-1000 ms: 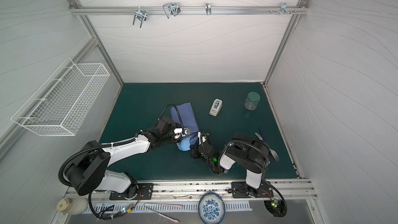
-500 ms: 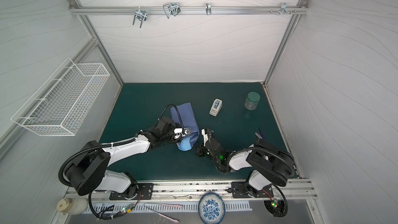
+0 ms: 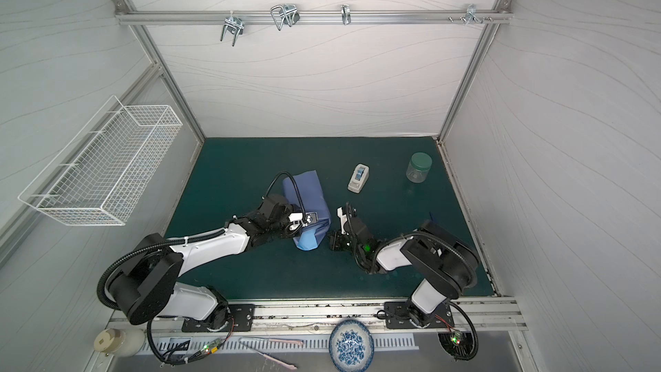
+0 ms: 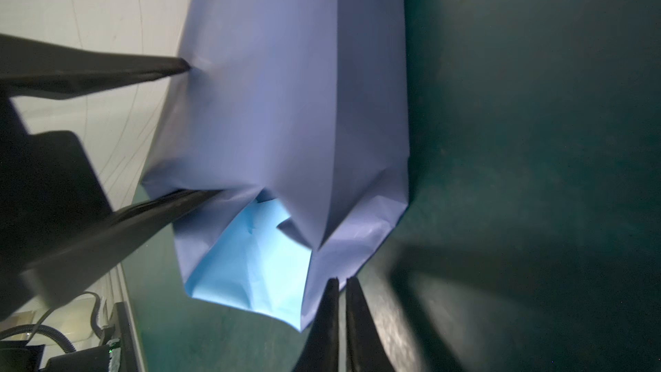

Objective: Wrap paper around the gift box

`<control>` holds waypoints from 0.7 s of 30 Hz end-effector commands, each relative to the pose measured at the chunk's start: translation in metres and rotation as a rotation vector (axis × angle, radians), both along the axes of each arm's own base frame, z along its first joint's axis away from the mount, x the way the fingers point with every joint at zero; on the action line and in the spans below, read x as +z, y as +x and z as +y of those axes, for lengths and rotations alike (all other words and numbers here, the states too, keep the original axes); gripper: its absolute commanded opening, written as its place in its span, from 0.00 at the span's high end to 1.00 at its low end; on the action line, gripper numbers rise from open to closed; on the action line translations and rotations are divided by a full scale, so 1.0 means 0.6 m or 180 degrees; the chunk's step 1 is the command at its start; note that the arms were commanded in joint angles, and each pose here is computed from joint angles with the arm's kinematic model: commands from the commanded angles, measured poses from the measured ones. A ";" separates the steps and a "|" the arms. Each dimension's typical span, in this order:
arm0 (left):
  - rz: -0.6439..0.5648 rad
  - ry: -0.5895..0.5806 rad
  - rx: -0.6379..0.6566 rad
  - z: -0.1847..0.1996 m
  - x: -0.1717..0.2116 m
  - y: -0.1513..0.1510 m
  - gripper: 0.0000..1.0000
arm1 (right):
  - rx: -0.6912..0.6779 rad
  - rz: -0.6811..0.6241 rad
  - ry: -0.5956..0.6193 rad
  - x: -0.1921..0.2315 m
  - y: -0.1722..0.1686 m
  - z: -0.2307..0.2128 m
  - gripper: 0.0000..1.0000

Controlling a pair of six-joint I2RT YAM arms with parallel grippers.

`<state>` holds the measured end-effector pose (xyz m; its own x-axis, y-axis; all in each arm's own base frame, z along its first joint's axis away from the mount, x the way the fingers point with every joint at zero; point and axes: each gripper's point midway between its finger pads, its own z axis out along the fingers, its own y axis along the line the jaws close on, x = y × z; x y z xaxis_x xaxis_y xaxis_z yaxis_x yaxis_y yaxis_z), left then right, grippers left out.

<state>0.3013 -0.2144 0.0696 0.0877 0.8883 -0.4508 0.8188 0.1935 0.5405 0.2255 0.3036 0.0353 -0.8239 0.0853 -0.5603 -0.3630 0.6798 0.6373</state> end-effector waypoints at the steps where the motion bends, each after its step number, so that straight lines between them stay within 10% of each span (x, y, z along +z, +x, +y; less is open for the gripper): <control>1: 0.0321 0.0217 0.0030 0.020 -0.038 -0.025 0.34 | 0.0048 -0.0090 0.0210 0.021 0.011 0.032 0.91; 21: 0.0324 0.0144 0.0022 0.015 -0.031 -0.026 0.29 | -0.0291 -0.0190 0.0381 0.019 0.054 0.037 0.89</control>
<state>0.3008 -0.2144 0.0691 0.0815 0.8874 -0.4538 0.8214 0.1981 0.5348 0.2526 0.3292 0.0362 -0.7988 0.1784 -0.5746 -0.3455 0.6459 0.6808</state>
